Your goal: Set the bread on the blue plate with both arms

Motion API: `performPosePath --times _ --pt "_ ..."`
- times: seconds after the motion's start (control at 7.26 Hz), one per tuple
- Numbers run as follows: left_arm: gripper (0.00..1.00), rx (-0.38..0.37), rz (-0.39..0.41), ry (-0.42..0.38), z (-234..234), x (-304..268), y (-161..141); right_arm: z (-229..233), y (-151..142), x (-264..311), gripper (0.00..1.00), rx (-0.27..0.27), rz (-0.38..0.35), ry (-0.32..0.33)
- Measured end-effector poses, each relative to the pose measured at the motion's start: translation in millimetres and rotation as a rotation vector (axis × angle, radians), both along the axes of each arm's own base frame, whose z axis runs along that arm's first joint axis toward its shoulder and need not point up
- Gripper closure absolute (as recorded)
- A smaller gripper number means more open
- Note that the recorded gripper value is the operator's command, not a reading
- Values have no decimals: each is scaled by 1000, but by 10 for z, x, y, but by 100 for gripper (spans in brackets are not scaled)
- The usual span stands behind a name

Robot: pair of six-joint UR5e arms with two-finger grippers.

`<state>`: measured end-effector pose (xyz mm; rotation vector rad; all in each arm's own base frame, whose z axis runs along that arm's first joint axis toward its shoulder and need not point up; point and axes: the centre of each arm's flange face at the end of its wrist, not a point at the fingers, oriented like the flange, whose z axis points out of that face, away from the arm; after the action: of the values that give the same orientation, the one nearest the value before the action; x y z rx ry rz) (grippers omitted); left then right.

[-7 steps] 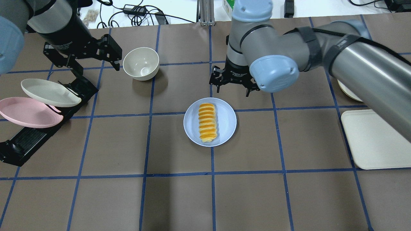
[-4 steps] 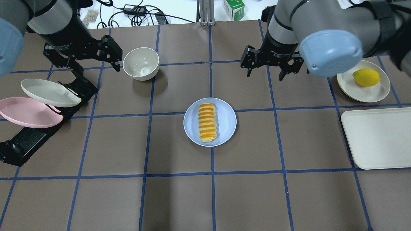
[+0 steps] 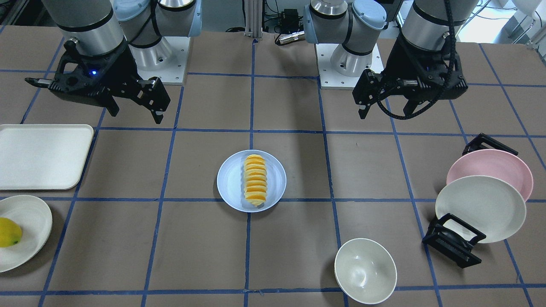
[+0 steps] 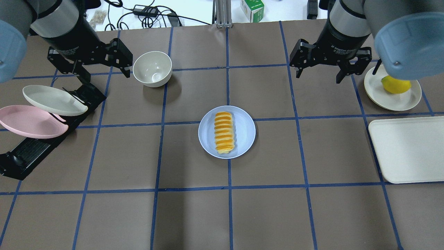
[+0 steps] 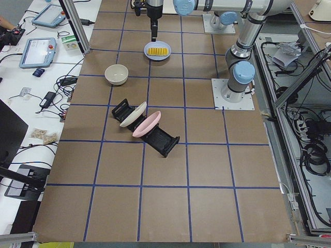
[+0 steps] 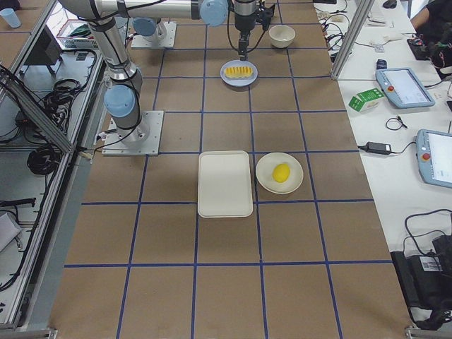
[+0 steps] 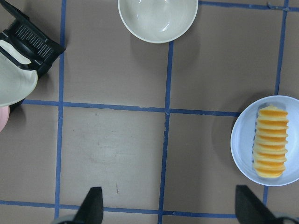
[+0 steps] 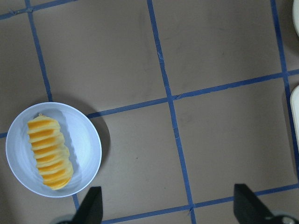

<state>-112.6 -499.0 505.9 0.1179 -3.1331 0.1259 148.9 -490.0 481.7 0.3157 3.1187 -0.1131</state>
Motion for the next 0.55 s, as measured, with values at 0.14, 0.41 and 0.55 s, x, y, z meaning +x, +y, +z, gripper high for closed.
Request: performPosePath --times 0.14,0.41,0.55 --pt "0 0 0 0 -1 -2 -3 26 22 -46 0 -5 0 37" --pt "0 -1 0 -5 1 1 -27 27 27 -124 0 3 -11 51" --pt "0 -3 0 -15 20 9 -32 24 24 -167 0 14 -21 41"
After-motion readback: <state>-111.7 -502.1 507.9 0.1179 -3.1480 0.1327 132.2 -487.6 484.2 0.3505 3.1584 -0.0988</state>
